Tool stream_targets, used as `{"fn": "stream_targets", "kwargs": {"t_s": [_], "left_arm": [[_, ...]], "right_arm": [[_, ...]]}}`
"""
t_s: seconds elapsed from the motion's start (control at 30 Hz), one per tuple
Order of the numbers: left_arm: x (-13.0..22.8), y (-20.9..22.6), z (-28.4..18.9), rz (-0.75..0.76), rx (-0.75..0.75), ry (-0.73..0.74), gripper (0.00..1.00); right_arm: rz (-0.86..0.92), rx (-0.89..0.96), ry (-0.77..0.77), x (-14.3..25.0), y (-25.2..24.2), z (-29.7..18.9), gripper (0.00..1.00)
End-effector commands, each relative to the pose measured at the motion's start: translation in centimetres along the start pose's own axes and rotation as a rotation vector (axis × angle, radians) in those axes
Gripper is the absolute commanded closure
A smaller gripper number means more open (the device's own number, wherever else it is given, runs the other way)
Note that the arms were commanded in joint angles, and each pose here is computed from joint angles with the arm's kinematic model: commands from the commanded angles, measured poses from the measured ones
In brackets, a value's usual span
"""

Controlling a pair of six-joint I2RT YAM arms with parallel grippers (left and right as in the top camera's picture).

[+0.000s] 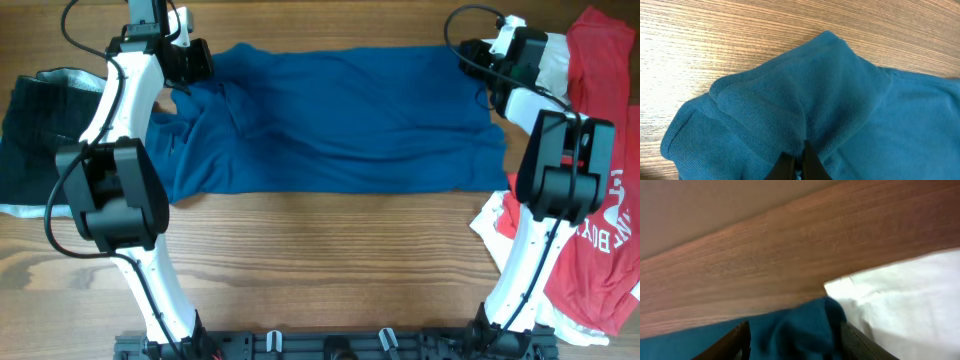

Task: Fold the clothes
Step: 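Grasp the shirt's far right corner with the right gripper and pull outward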

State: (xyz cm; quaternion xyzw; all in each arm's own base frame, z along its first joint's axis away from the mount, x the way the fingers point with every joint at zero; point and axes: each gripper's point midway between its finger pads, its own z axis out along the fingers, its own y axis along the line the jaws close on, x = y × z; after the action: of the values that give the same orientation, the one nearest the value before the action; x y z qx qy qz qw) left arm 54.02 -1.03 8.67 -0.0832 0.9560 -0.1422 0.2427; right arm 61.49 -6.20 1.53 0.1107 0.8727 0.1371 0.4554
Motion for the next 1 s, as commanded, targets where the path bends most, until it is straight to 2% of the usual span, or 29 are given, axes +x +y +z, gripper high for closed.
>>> {"fn": "stream_targets", "kwargs": {"t_s": [0.0,0.07,0.17,0.2,0.4,0.67,0.83,0.97], "left_arm": [[0.6,0.6,0.8,-0.013,-0.021,0.016,0.96],[0.6,0.6,0.8,-0.013,-0.024,0.016,0.96],[0.6,0.6,0.8,-0.012,-0.024,0.016,0.96],[0.6,0.6,0.8,-0.013,-0.024,0.017,0.96],[0.8,0.8,0.8,-0.014,-0.036,0.023,0.96],[0.8,1.2,0.8,-0.016,-0.055,0.022,0.96],[0.8,1.2,0.8,-0.017,-0.055,0.023,0.96],[0.9,1.0,-0.1,-0.019,-0.056,0.03,0.96]], "right_arm": [[0.048,0.0,0.036,2.4,-0.6,1.6,0.48],[0.048,0.0,0.038,2.5,-0.6,1.6,0.6],[0.048,0.003,0.036,2.4,-0.6,1.6,0.91],[0.058,0.005,0.038,2.5,-0.8,1.6,0.96],[0.094,0.031,0.083,3.2,-1.4,1.1,0.96],[0.153,0.076,0.048,-2.8,-2.8,-4.5,0.96],[0.068,0.084,0.087,-4.2,-1.6,-7.6,0.96],[0.075,0.09,0.12,-4.5,-0.8,-9.5,0.96]]}}
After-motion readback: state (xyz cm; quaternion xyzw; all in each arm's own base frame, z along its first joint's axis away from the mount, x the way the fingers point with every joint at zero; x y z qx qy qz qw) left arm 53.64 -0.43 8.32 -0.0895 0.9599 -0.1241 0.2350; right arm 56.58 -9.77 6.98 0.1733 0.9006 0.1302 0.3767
